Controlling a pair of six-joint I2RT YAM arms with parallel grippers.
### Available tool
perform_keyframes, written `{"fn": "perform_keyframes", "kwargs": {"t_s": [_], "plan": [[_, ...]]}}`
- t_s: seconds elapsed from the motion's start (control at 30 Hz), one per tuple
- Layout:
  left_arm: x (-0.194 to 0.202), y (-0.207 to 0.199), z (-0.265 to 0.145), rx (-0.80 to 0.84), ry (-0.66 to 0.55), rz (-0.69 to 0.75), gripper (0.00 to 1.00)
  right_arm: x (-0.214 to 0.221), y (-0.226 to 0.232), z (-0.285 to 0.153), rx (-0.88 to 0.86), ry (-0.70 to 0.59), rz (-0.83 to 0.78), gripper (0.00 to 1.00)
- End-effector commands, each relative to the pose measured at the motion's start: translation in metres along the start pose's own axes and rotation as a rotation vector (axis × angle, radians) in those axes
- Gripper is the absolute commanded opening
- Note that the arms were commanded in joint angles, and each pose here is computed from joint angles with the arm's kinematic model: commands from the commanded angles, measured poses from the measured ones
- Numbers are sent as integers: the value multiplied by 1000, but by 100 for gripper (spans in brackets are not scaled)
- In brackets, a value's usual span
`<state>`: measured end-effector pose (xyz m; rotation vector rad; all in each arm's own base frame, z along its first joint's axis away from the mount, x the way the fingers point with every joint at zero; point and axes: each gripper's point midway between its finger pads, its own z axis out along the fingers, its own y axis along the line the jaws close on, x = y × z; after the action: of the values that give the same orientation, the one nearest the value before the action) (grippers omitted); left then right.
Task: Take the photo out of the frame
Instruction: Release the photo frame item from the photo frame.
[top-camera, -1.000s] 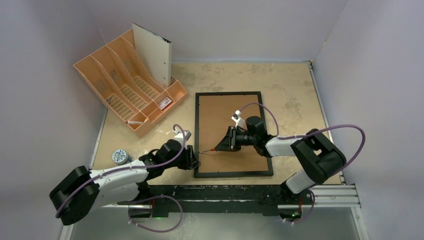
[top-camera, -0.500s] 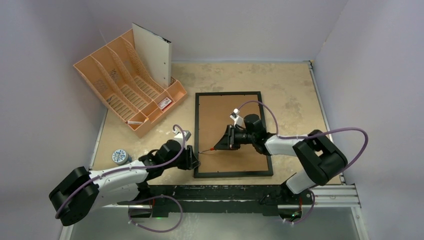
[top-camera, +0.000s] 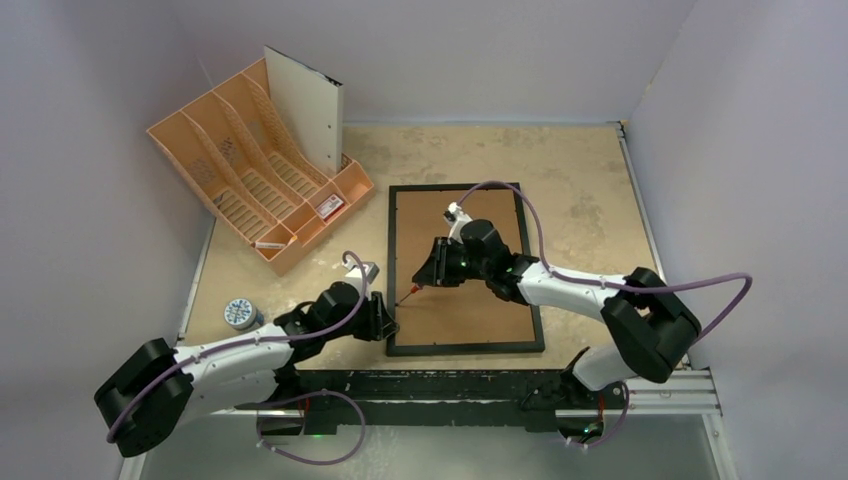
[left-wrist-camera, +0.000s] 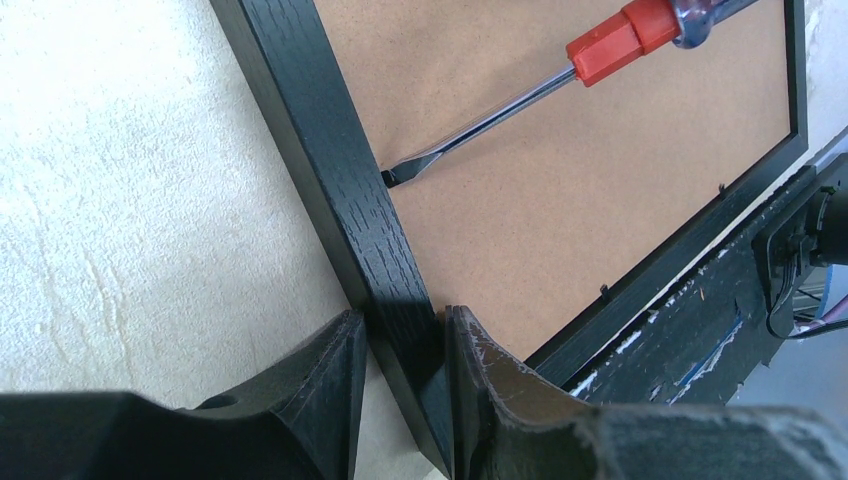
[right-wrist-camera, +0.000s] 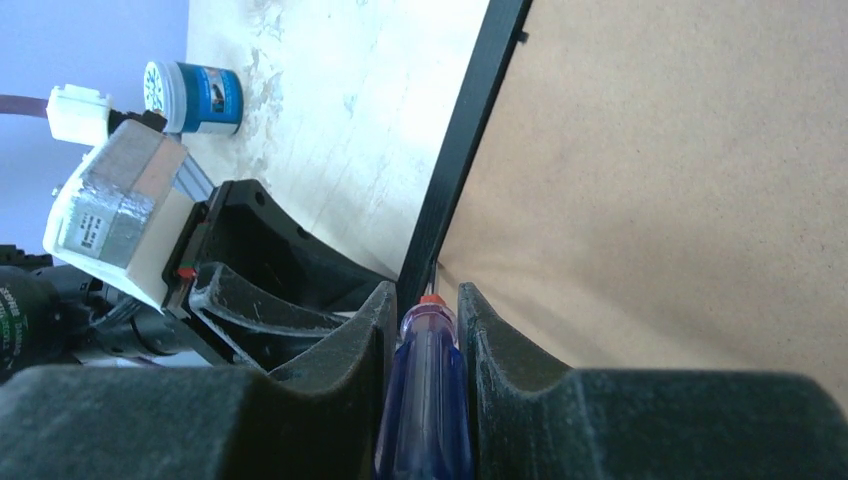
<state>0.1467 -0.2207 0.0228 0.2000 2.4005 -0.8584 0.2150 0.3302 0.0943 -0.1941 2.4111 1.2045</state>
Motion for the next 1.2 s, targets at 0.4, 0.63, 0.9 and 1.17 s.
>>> {"fn": "perform_keyframes", "kwargs": {"t_s": [0.4,0.63,0.9,1.17], "plan": [[31,29,-5,-93,89,2,0,51,43,17,106,65,1,0],[30,30,-6,-100,78,-4,0,65,58,27,179,9,39,0],[29,30,-7,-100,69,-10,0,79,79,35,301,-59,24,0],[32,34,-9,-120,77,-14,0,78,84,30,332,-121,63,0]]}}
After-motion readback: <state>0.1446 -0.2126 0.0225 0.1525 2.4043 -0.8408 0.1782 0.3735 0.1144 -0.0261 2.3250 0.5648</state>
